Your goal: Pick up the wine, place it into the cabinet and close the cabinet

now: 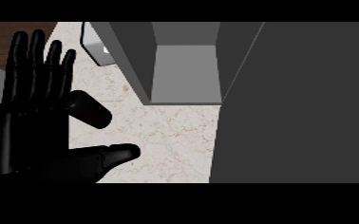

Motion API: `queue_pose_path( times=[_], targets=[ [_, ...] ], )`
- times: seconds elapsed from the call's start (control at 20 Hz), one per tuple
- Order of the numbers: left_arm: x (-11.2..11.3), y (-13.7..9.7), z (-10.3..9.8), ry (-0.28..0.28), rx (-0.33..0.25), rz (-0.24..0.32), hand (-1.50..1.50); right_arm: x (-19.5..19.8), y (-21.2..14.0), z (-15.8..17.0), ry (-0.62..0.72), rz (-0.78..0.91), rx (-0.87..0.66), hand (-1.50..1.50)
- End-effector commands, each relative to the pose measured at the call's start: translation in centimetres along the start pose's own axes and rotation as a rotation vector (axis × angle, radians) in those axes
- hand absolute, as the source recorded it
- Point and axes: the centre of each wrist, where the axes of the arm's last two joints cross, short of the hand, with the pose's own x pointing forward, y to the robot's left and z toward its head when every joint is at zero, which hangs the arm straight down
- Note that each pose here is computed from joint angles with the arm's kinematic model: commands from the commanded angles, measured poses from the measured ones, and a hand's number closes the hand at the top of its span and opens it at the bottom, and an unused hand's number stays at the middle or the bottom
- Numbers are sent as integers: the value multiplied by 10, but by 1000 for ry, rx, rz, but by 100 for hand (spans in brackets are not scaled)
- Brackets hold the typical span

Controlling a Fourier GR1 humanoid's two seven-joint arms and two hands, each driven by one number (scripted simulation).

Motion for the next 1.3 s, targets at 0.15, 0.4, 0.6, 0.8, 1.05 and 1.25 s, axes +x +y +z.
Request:
queue_pose_path(
  times=[0.15,0.4,0.6,0.8,1.05,1.25],
  targets=[
    [-20,27,17,-14,79,-70,-150,21,0,7,-30,-7,1,-150],
    [-25,60,-9,-19,175,-111,-150,26,-3,12,-32,1,31,-150],
    [-30,87,11,-7,209,-123,-150,9,-10,4,-41,-18,4,-150],
    [-55,118,-3,38,246,-115,-150,19,8,3,-30,-15,20,-150],
    [-63,137,-2,86,246,-157,-150,26,12,13,-33,-17,19,-150],
    [-85,159,-9,121,257,-152,-150,11,7,0,-29,-17,4,-150]
  ],
)
